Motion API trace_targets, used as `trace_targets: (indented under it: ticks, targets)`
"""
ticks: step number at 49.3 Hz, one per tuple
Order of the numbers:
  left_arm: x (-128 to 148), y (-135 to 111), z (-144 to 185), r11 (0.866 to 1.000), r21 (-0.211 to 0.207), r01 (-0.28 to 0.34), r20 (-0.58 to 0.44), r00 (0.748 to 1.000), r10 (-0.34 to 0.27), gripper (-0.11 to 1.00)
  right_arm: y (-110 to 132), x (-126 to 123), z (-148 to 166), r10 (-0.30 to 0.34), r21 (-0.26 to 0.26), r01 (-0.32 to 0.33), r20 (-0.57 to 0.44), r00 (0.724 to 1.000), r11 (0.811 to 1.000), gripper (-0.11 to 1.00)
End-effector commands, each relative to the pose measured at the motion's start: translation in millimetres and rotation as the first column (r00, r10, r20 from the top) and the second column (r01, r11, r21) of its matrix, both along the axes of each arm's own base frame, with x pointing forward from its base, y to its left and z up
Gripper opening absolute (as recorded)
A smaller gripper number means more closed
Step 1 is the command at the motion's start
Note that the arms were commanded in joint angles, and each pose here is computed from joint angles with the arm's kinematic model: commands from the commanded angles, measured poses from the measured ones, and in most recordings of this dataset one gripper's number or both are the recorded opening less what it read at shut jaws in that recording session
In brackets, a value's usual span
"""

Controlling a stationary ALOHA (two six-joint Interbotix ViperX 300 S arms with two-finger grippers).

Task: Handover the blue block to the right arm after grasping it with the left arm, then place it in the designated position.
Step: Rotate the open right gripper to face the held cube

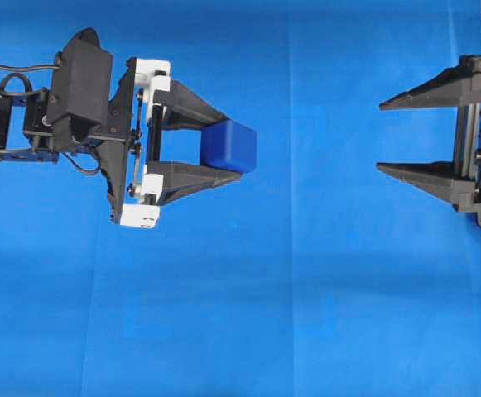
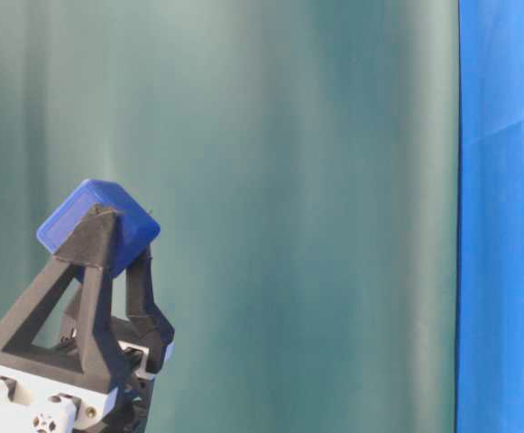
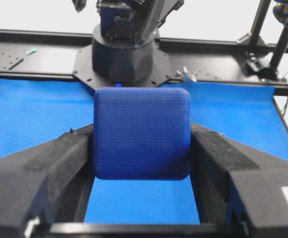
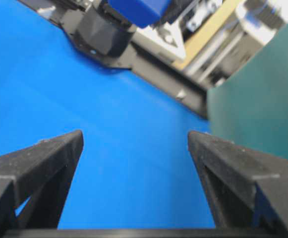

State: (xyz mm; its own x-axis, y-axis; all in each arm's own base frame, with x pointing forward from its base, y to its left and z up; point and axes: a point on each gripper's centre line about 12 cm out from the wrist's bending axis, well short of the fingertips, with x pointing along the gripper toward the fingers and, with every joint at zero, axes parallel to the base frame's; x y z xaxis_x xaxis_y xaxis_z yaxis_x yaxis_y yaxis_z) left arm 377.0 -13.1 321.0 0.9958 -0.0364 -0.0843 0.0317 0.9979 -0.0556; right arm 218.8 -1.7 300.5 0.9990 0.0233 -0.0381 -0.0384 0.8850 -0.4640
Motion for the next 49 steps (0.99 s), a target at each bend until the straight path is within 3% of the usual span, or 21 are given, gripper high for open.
trace_targets:
  ticks: [1,10,19,25,30,40,49]
  targets:
    - [-1.6,-0.4,10.8,1.0,-0.006,0.001,0.035,0.999,0.0,0.48,2.1,2.6,14.8,0.022,-0.107,-0.018,0.039,0.999,0.994,0.96]
    - [-1.6,-0.4,10.8,1.0,-0.006,0.001,0.035,0.999,0.0,0.49,4.8,3.2,19.8,0.054,-0.336,-0.036,0.045,0.997,0.941,0.96]
    - [-1.5,-0.4,11.0,1.0,-0.006,0.001,0.037,0.999,0.0,0.48,7.2,3.7,21.5,0.078,-0.471,-0.048,0.043,0.996,0.881,0.96]
    - [-1.5,-0.4,11.0,1.0,-0.006,0.001,0.037,0.999,0.0,0.48,9.3,3.9,21.1,0.096,-0.56,-0.059,0.037,0.995,0.826,0.96]
    - [-1.5,-0.4,11.0,1.0,-0.006,0.001,0.037,0.999,0.0,0.48,9.2,3.6,21.6,0.099,-0.6,-0.058,0.035,0.994,0.798,0.96]
    - [-1.5,-0.5,11.0,1.0,-0.004,0.001,0.037,0.999,-0.001,0.48,9.5,3.8,20.0,0.104,-0.648,-0.062,0.027,0.994,0.759,0.96]
    - [-1.5,-0.4,11.0,1.0,-0.006,0.001,0.037,0.999,0.0,0.49,9.9,3.5,20.5,0.108,-0.662,-0.061,0.03,0.994,0.747,0.96]
